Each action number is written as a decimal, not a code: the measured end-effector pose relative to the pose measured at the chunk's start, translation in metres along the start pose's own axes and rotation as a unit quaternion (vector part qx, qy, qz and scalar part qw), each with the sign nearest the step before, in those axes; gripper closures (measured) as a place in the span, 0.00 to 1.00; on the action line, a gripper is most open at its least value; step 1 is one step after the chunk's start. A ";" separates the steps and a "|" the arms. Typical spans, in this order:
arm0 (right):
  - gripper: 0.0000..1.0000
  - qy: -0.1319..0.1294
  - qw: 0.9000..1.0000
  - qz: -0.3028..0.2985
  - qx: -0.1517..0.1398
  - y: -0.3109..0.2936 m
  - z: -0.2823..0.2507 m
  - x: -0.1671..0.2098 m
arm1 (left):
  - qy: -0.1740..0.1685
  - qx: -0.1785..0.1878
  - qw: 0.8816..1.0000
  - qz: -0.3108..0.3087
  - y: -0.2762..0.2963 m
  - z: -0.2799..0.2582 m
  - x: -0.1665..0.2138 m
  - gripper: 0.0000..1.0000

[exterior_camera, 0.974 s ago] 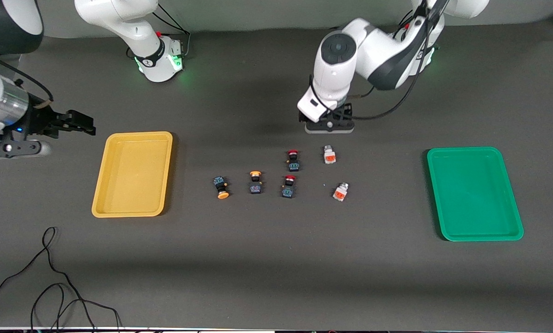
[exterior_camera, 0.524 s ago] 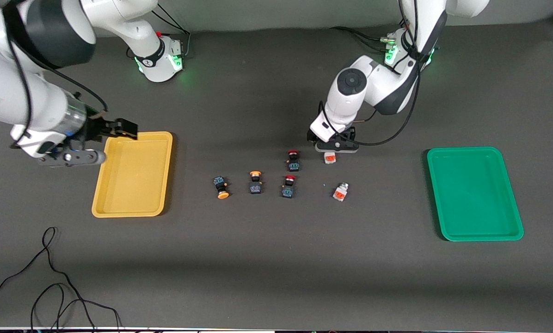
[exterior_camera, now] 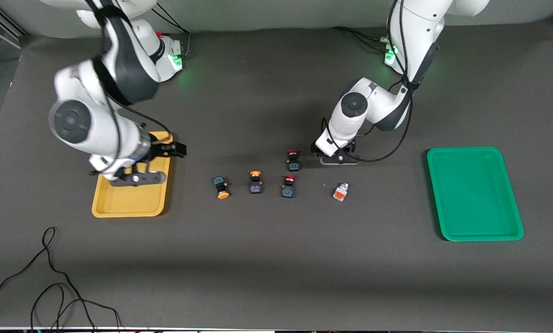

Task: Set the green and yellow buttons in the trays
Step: 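Grasp the yellow-cap button with the right gripper while the left gripper lifts, then place the white button in the green tray while the right gripper carries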

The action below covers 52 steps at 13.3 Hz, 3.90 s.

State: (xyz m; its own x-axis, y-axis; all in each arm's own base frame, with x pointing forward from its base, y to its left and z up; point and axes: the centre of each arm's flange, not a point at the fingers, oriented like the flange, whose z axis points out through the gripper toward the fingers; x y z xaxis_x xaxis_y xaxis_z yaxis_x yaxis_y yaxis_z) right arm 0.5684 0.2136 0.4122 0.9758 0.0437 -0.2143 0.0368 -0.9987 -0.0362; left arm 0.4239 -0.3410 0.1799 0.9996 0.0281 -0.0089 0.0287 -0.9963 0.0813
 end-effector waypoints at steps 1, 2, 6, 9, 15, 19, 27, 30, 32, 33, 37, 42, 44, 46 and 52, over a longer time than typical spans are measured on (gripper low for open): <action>0.00 0.000 1.000 -0.004 -0.002 -0.008 0.021 0.005 | 0.000 0.000 1.000 0.000 0.000 0.000 0.001 0.04; 0.00 -0.002 1.000 -0.008 -0.007 -0.016 0.042 0.010 | 0.001 -0.001 1.000 0.000 0.001 0.000 0.001 0.16; 0.00 -0.008 1.000 -0.012 -0.020 -0.028 0.103 0.029 | 0.003 -0.003 1.000 0.000 0.003 -0.003 0.003 0.59; 0.00 -0.008 0.999 -0.013 -0.028 -0.033 0.146 0.041 | 0.010 -0.008 1.000 -0.002 0.007 -0.011 0.010 0.59; 0.00 0.022 0.999 -0.029 -0.025 -0.064 0.205 0.051 | -0.030 0.047 0.998 -0.035 0.002 -0.198 0.057 0.59; 0.00 0.031 0.999 -0.028 -0.027 -0.063 0.225 0.056 | -0.046 0.062 0.996 -0.054 -0.040 -0.301 0.084 0.59; 0.57 0.045 0.998 -0.025 -0.024 -0.065 0.223 0.062 | -0.067 0.045 0.997 0.006 -0.325 -0.317 0.163 0.59; 0.57 0.044 0.999 -0.017 -0.016 -0.067 0.179 0.062 | -0.057 0.045 0.997 0.012 -0.390 -0.295 0.175 0.59; 0.57 0.034 0.999 -0.006 -0.010 -0.065 0.127 0.054 | -0.064 0.039 0.997 0.009 -0.402 -0.248 0.188 0.59; 0.57 0.030 1.000 0.004 -0.007 -0.062 0.100 0.048 | -0.063 0.035 0.997 0.009 -0.403 -0.220 0.196 0.59; 0.57 0.023 0.999 0.050 -0.002 -0.005 0.006 0.033 | -0.050 0.023 0.998 -0.006 -0.403 -0.125 0.213 0.59; 0.57 0.009 0.999 0.035 0.003 0.113 -0.048 0.020 | -0.055 0.016 0.998 -0.021 -0.421 -0.050 0.211 0.59; 0.57 0.002 1.000 -0.003 0.001 0.158 -0.043 0.020 | -0.055 0.016 0.998 -0.022 -0.423 -0.050 0.212 0.43; 0.57 -0.013 1.000 -0.025 0.001 0.190 -0.022 0.018 | -0.052 0.017 0.998 -0.022 -0.423 -0.056 0.214 0.19; 0.57 0.005 1.000 -0.020 -0.018 0.216 0.090 0.013 | -0.053 0.037 0.998 -0.011 -0.413 -0.240 0.215 0.00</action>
State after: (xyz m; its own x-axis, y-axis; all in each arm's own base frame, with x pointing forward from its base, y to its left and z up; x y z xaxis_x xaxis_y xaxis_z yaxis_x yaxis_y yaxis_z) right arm 0.5697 0.0009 0.3134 0.9753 0.0838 -0.2042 0.0835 -0.9965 -0.0100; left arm 0.6285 0.0959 0.3838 0.9923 0.0454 -0.1154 0.0463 -0.9989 0.0054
